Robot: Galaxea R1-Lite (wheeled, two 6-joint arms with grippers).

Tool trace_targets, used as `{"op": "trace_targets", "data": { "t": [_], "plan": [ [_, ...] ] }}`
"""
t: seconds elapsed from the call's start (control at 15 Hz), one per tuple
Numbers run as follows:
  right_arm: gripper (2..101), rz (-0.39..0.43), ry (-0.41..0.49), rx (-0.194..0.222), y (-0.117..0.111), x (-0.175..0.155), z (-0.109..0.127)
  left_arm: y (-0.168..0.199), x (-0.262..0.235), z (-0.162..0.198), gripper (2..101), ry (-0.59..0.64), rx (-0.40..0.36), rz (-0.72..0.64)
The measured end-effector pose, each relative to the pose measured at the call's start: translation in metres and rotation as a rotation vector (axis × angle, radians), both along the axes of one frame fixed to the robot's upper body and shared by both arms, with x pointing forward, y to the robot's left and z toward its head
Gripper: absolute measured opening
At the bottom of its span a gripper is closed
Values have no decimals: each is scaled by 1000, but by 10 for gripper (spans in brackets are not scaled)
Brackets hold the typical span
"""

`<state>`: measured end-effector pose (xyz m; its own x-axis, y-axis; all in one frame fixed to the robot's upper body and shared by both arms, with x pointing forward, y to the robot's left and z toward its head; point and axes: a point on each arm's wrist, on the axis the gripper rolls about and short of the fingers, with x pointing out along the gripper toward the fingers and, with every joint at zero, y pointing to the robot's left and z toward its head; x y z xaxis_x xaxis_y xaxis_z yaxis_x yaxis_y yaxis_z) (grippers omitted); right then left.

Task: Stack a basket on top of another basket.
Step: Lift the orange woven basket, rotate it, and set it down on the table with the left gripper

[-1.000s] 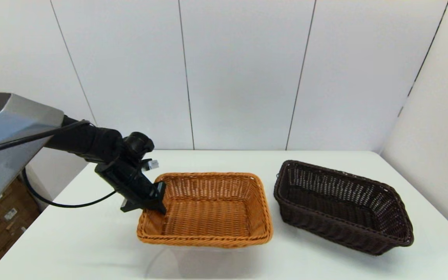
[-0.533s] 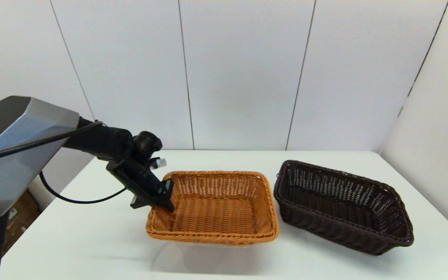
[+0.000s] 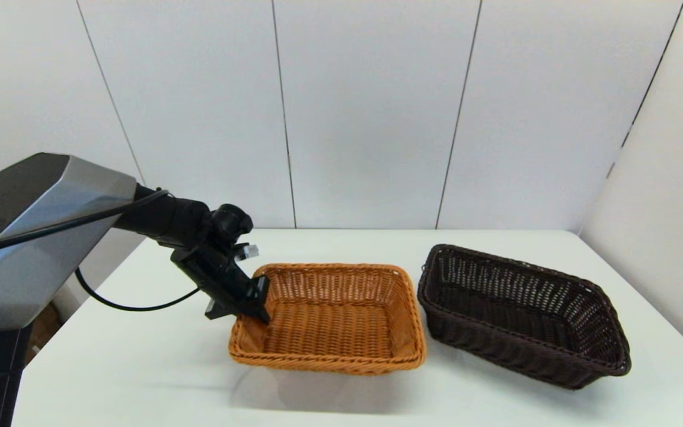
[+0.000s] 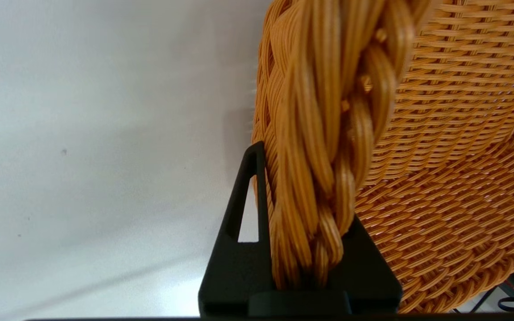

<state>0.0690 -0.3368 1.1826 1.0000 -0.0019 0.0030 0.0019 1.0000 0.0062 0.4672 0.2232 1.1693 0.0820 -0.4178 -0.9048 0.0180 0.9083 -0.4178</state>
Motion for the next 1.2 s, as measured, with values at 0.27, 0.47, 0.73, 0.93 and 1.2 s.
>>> {"op": "trace_targets", "data": {
  "t": [0.27,0.47,0.73,0.93,1.2],
  "plan": [
    [973,0,0,0,0,0,0,-1,1,1,152,-4,-1,-1],
    [973,0,0,0,0,0,0,0,1,0,152,-2,-1,0],
    [973,0,0,0,0,0,0,-1,1,0,152,4,-18,-4],
    [973,0,0,0,0,0,0,-1,2,1,244,-2,-24,-5],
    [973,0,0,0,0,0,0,-1,2,2,536,-4,-22,-3]
  ]
}}
